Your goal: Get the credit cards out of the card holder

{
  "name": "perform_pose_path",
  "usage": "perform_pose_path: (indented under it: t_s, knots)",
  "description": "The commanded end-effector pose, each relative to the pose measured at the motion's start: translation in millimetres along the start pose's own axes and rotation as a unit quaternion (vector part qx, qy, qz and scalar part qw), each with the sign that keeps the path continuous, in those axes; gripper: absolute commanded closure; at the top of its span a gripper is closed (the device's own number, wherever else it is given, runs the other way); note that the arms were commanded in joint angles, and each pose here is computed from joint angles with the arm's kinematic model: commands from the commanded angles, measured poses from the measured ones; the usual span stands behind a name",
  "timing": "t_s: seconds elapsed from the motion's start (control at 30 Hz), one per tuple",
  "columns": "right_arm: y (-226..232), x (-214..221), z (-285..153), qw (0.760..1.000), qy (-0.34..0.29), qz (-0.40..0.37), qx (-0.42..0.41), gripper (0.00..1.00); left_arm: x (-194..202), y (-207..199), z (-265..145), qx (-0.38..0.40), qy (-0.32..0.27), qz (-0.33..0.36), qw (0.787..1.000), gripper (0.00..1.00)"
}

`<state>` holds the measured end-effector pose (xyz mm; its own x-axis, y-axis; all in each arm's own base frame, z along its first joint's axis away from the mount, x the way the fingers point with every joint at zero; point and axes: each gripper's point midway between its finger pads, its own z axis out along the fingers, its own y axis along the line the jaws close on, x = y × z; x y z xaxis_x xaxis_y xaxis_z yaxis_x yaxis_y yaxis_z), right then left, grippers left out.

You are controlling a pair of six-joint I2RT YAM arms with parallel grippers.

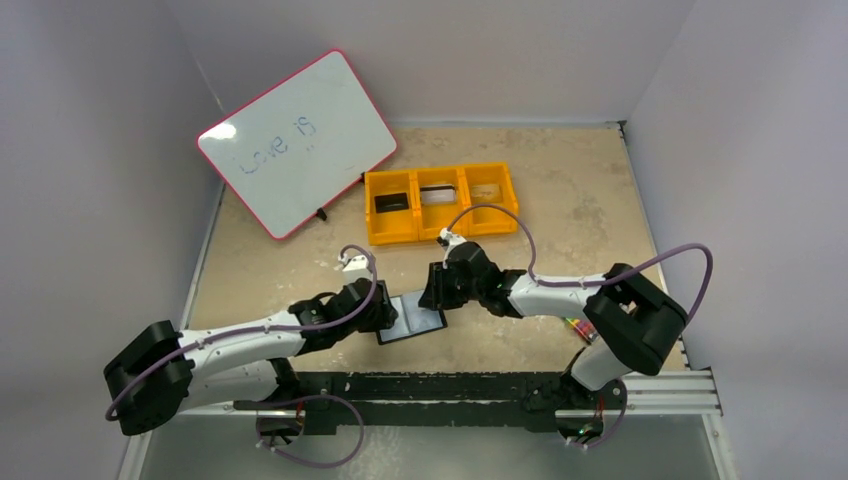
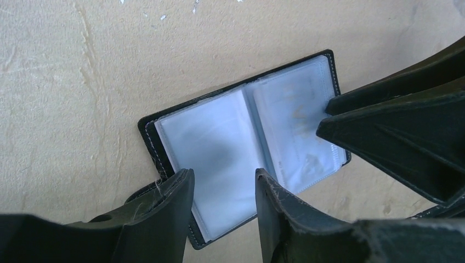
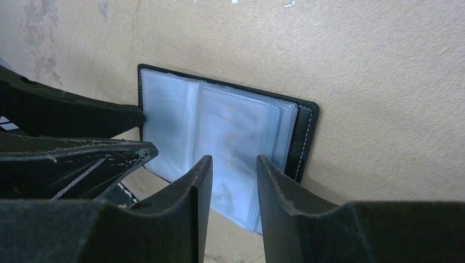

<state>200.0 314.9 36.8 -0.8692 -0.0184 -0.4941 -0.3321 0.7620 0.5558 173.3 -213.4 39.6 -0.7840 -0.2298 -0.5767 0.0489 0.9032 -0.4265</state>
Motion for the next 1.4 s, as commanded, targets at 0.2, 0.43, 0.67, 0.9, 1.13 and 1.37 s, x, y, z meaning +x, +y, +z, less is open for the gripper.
perform_pose_path:
  t_s: [0.2, 0.43, 0.67, 0.9, 1.13, 1.37]
  knots:
    - [1.9, -8.3, 1.2, 1.000, -0.009, -0.012, 0.016, 0.61, 1.7, -1.8, 4.5, 0.002, 0.003, 0.001, 1.000, 0.58]
    - [13.0, -1.7, 10.7, 1.000, 0.005, -0.011, -0.013, 0.66, 2.4, -2.2, 5.7, 0.004, 0.003, 0.001, 1.000, 0.60]
    - [32.5, -9.8, 7.3, 0.999, -0.004, -0.017, -0.047, 0.72, 1.3, -4.3, 6.1, 0.010, -0.001, -0.003, 1.000, 0.61]
    - [49.2, -13.0, 5.1, 0.996, -0.009, -0.005, -0.089, 0.74, 0.0, -4.8, 5.1, 0.012, -0.005, -0.006, 1.000, 0.62]
    - [58.8, -12.1, 10.8, 0.993, 0.000, 0.001, -0.114, 0.74, -9.8, -3.9, -0.8, 0.010, -0.025, -0.016, 1.000, 0.64]
    - [73.5, -12.1, 12.9, 0.988, 0.006, 0.006, -0.155, 0.74, -29.4, 11.0, -17.2, -0.008, -0.080, -0.043, 0.996, 0.63]
